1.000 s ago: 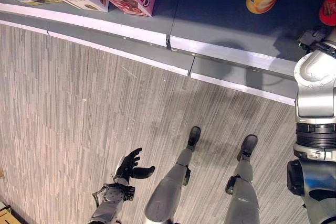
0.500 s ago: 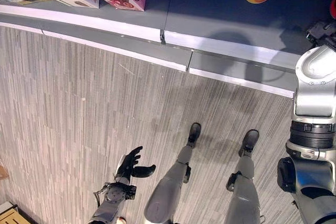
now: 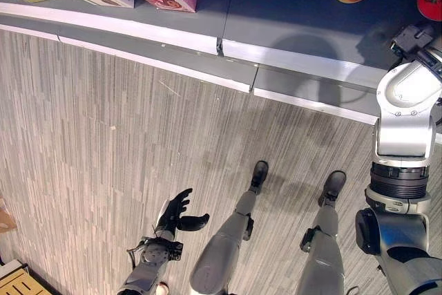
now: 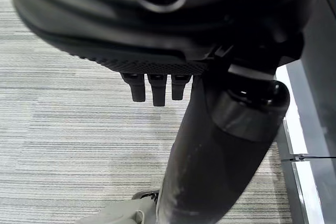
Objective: Put the goods on the table back onto the shelves and tidy them up.
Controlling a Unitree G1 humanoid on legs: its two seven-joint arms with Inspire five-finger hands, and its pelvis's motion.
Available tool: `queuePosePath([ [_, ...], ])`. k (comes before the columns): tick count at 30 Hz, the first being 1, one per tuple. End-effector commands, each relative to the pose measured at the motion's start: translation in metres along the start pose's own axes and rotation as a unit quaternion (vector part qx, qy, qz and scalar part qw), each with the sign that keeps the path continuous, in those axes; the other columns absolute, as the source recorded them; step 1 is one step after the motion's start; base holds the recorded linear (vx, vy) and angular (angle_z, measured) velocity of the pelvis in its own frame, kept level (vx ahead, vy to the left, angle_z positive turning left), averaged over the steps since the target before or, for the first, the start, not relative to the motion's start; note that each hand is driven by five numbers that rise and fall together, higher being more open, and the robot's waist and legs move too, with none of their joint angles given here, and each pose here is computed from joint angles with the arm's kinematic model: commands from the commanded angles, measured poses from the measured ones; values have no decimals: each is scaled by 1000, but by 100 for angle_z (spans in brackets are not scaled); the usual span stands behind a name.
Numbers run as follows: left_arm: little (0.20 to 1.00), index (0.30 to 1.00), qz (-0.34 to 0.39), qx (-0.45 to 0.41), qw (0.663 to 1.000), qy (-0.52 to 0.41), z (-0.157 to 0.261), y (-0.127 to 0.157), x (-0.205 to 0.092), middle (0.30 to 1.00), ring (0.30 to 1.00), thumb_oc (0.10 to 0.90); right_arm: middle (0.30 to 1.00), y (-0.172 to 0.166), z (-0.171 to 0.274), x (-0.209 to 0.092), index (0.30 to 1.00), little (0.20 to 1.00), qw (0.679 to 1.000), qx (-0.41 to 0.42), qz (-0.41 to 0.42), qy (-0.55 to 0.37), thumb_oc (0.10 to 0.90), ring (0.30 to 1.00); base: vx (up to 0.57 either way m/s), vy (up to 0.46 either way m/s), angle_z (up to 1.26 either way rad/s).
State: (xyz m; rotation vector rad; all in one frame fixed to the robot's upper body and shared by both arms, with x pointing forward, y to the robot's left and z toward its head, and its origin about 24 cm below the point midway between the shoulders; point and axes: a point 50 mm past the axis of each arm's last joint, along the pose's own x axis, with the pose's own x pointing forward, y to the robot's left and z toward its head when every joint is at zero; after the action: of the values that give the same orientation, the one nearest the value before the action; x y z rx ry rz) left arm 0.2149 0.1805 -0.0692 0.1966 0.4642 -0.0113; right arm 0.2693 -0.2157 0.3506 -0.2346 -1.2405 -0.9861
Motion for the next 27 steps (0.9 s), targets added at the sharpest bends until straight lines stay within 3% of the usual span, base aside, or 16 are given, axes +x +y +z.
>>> queuePosePath([
  [1, 900, 900, 21, 19, 999, 30, -25, 17, -23, 900, 900, 800, 300, -15, 63, 31, 300, 300, 979, 49, -50, -190, 400, 300, 0, 0, 0],
  [26, 900, 900, 29, 17, 999, 14, -18, 15, -22, 900, 900, 800, 300, -9, 56, 18, 300, 300, 984, 60, -27, -163, 400, 300, -3, 6, -2],
  [27, 900, 900, 54, 21, 997, 49, -22, 24, -9, 900, 900, 800, 300, -5, 56, 13, 300, 300, 985, 68, -20, -157, 400, 300, 26, 18, 22],
])
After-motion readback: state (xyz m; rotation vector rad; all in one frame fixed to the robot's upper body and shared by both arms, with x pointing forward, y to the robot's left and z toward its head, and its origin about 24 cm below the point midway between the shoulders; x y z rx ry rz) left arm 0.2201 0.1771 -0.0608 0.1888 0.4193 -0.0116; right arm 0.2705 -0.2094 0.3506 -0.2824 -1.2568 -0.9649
